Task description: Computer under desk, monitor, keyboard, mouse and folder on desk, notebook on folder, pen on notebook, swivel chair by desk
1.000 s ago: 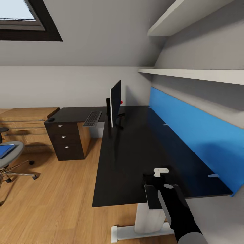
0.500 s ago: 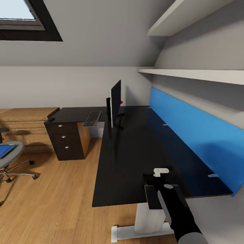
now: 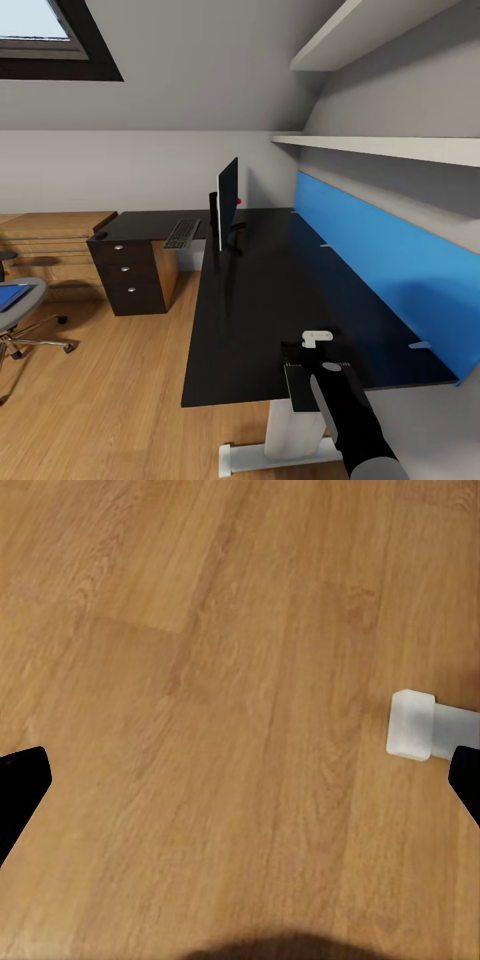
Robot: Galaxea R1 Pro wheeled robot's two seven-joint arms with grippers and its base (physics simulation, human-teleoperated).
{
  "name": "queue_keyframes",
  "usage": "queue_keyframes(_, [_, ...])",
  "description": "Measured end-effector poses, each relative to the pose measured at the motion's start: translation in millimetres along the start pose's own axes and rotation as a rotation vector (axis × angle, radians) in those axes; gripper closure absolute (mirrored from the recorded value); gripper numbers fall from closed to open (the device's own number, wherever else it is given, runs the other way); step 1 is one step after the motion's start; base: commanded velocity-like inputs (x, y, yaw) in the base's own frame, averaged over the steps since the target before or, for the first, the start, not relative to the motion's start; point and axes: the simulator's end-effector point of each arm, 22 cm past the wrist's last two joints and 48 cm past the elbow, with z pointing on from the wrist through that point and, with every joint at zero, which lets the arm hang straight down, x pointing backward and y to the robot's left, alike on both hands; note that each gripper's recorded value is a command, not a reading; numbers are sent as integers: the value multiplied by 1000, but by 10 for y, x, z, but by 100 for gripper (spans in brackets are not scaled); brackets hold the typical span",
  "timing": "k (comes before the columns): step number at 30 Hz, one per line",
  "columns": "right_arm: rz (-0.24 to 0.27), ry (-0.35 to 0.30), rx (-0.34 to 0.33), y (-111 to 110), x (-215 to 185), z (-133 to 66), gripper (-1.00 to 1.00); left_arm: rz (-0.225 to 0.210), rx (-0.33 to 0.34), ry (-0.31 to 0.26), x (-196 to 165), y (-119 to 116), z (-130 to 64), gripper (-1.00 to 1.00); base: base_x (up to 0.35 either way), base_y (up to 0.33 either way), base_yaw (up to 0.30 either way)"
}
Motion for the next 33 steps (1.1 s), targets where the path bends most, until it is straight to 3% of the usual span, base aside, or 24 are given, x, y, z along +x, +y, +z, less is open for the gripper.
queue_keyframes(20, [0,35,25,-101,1,-4,-100,0,0,0,2,1,-1,-100,0,0,0])
queue_keyframes(33, [-2,134,23,-66,-88,59,-100,0,0,0,0,0,0,-100,0,0,0])
